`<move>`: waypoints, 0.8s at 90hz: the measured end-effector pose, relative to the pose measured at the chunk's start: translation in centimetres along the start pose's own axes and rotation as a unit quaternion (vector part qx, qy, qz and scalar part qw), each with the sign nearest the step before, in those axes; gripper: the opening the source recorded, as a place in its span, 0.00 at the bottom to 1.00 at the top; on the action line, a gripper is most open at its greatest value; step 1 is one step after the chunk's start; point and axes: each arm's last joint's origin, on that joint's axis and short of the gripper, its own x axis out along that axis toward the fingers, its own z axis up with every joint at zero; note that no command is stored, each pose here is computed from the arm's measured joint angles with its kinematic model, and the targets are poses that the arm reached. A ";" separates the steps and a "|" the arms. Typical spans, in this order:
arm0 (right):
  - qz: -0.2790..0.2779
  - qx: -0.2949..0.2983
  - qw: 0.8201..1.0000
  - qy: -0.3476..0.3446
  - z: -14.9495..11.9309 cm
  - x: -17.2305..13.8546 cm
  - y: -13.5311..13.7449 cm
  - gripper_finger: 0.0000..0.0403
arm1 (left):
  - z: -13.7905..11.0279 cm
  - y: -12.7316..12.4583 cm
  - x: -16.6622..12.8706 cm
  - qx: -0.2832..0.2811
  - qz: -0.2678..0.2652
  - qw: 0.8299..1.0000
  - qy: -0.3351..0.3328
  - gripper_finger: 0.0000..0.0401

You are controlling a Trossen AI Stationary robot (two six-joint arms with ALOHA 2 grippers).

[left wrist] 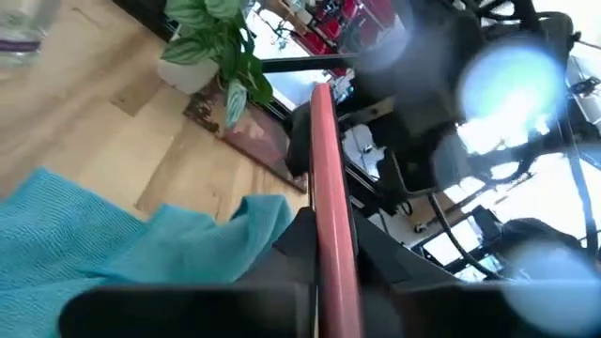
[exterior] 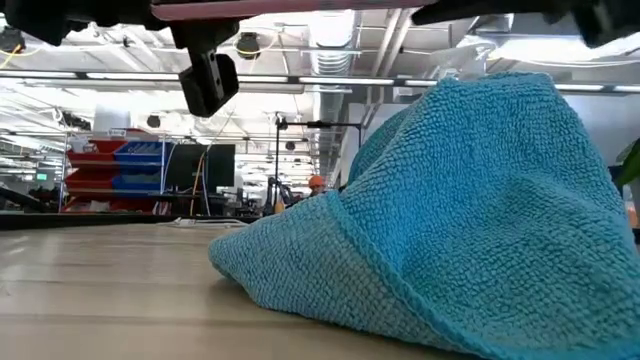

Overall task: Apply microfiber cloth
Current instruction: Wipe the front of the cellphone with a microfiber cloth

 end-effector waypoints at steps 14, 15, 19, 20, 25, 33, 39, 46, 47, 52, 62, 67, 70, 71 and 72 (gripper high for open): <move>0.006 0.023 1.000 -0.006 -0.4 1.0 -0.3 0.70 | 0.1 0.0 0.0 -0.003 -0.001 1.000 -0.003 0.03; 0.007 0.027 1.000 -0.008 -0.4 1.0 -0.3 0.69 | 0.1 0.0 0.0 -0.003 -0.001 1.000 -0.003 0.03; 0.012 0.049 0.999 -0.018 -0.4 1.2 -0.4 0.64 | 0.0 0.0 0.0 -0.003 -0.002 1.000 -0.003 0.03; 0.013 0.054 0.998 -0.021 -0.4 1.3 -0.4 0.62 | 0.0 0.0 0.0 -0.003 -0.002 1.000 -0.002 0.03; 0.019 0.075 0.997 -0.027 -0.5 1.5 -0.4 0.54 | 0.1 0.0 0.0 -0.005 -0.004 1.000 -0.003 0.03; 0.023 0.087 0.995 -0.031 -0.5 1.6 -0.4 0.36 | 0.1 0.0 0.0 -0.014 -0.005 1.000 -0.002 0.03; 0.024 0.085 0.995 -0.035 -0.5 1.4 -0.4 0.22 | 0.1 0.0 0.0 -0.019 -0.005 1.000 -0.003 0.04; 0.022 0.087 0.995 -0.039 -0.3 1.1 -0.4 0.15 | 0.2 0.0 0.0 -0.016 -0.003 1.000 -0.008 0.08; 0.021 0.088 0.995 -0.039 -0.3 1.1 -0.5 0.15 | 0.2 0.0 0.0 -0.013 -0.002 1.000 -0.009 0.09; 0.022 0.101 0.994 -0.040 -0.2 0.9 -0.4 0.15 | 0.2 0.1 0.0 0.014 0.007 1.000 -0.016 0.15; 0.033 0.170 0.983 -0.059 0.1 0.6 -0.5 0.05 | 0.3 0.3 0.0 0.076 0.024 0.996 -0.026 0.31; 0.043 0.178 0.982 -0.056 0.1 0.5 0.0 0.05 | 0.8 0.0 -0.1 0.096 0.019 0.995 -0.035 0.39; 0.054 0.176 0.981 -0.057 0.1 0.4 0.4 0.05 | 1.1 -0.2 -0.3 0.105 0.013 0.994 -0.039 0.43; 0.056 0.176 0.981 -0.057 0.2 0.3 0.4 0.05 | 1.2 -0.3 -0.3 0.108 0.012 0.993 -0.040 0.44; 0.057 0.176 0.981 -0.057 0.2 0.2 0.5 0.05 | 1.3 -0.3 -0.4 0.111 0.011 0.993 -0.041 0.45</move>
